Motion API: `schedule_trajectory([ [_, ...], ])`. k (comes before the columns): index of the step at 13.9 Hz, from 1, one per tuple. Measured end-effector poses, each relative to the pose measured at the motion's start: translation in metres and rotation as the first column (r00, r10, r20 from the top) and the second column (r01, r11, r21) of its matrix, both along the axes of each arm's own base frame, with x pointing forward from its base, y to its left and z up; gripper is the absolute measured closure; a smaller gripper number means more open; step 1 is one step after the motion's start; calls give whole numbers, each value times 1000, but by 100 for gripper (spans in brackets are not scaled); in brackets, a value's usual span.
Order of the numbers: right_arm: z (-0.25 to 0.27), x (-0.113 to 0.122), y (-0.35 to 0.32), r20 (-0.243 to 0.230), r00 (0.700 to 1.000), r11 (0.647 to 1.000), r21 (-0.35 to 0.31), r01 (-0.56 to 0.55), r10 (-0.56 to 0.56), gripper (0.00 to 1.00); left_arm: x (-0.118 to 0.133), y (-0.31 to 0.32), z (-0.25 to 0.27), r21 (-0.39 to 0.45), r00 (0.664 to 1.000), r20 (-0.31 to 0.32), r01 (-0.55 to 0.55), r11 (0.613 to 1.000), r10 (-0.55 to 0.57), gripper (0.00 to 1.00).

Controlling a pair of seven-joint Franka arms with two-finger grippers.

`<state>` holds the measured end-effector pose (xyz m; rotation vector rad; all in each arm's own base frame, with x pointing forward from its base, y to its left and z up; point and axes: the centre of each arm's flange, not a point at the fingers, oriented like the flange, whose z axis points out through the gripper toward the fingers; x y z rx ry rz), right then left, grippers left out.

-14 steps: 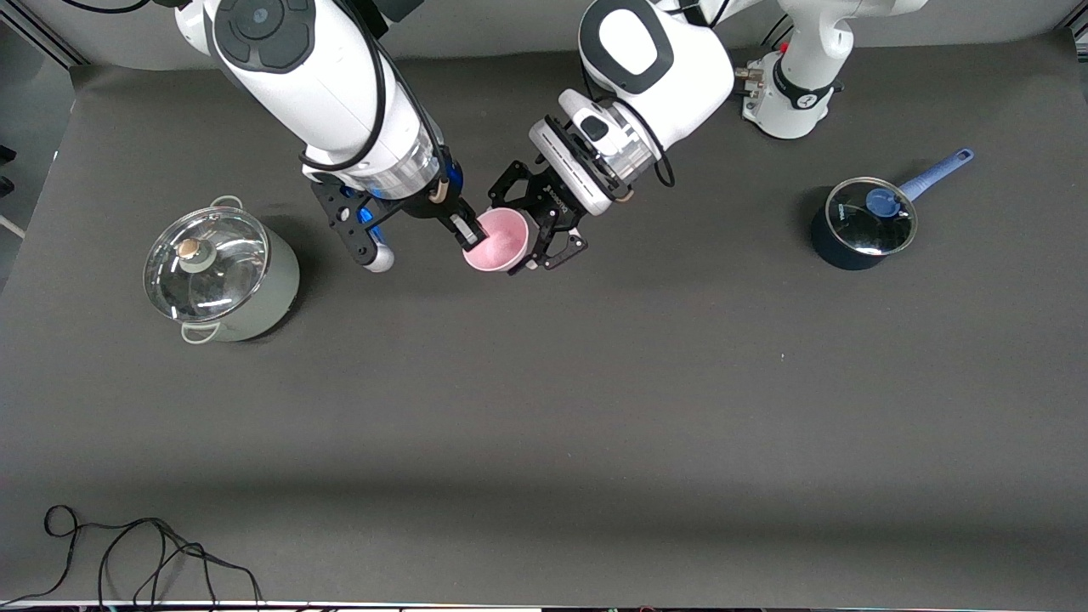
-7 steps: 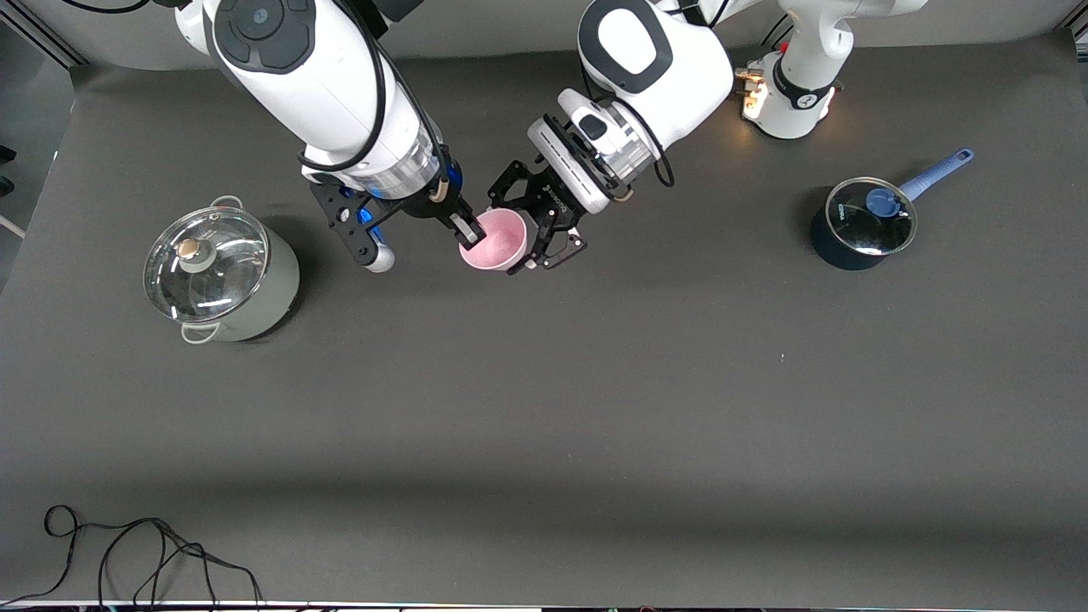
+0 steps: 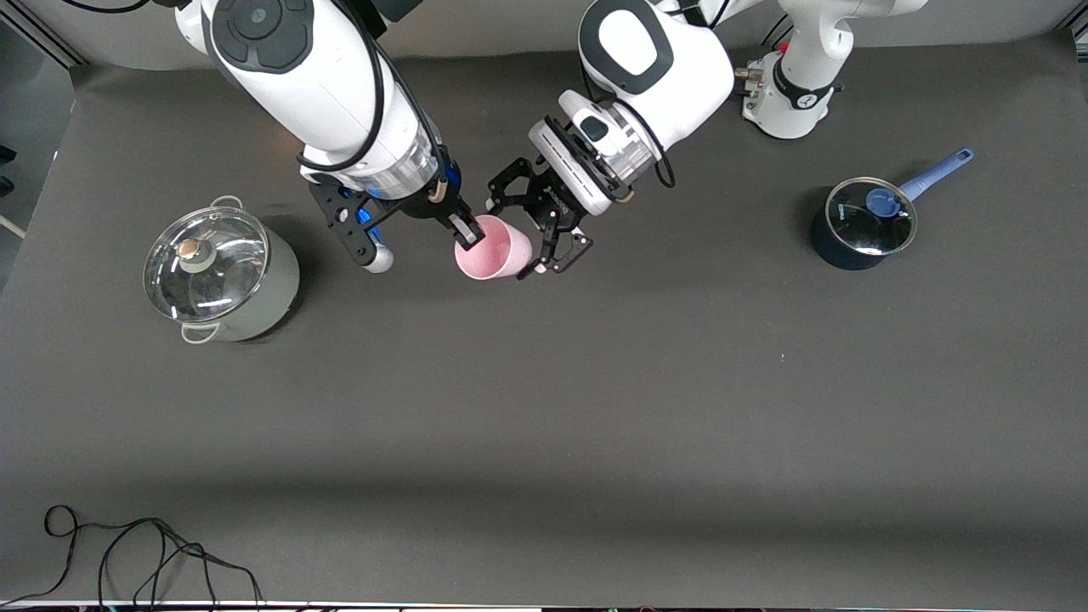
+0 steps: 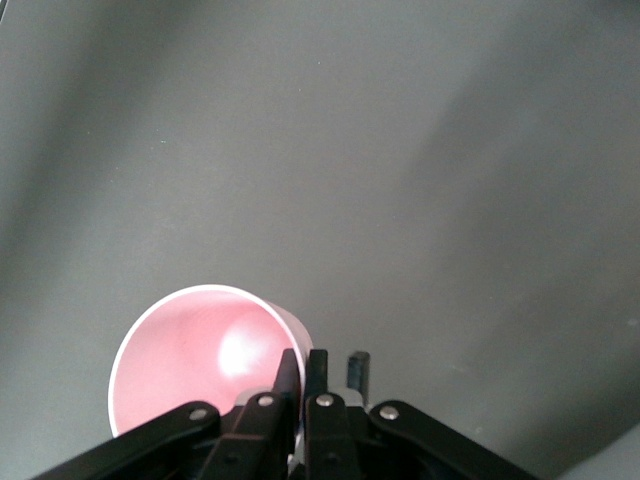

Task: Transfer pink cup from left to right arm
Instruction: 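Open the left gripper and withdraw it while the right gripper holds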

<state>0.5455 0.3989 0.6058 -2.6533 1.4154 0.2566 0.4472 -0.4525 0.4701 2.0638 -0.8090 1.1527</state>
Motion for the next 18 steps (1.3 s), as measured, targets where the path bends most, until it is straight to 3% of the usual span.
schedule_trajectory([
  [5,1,2,-2,7,1000,1000,1,-15,15,95,2,0,-9,-3,1000,-26,-5,1000,5,0],
  [9,6,15,-24,73,979,982,-15,-189,190,95,18,11,-34,16,997,-64,-32,999,33,0],
  [13,6,39,-67,124,887,895,-86,-437,445,95,47,49,-56,47,990,-94,-103,994,107,0],
  [15,1,50,-99,89,821,824,-115,-555,565,95,72,79,-60,16,986,-106,-124,992,125,0],
  [18,-6,65,-156,38,684,682,-130,-719,728,95,103,123,-68,-96,989,-134,-76,992,63,0],
])
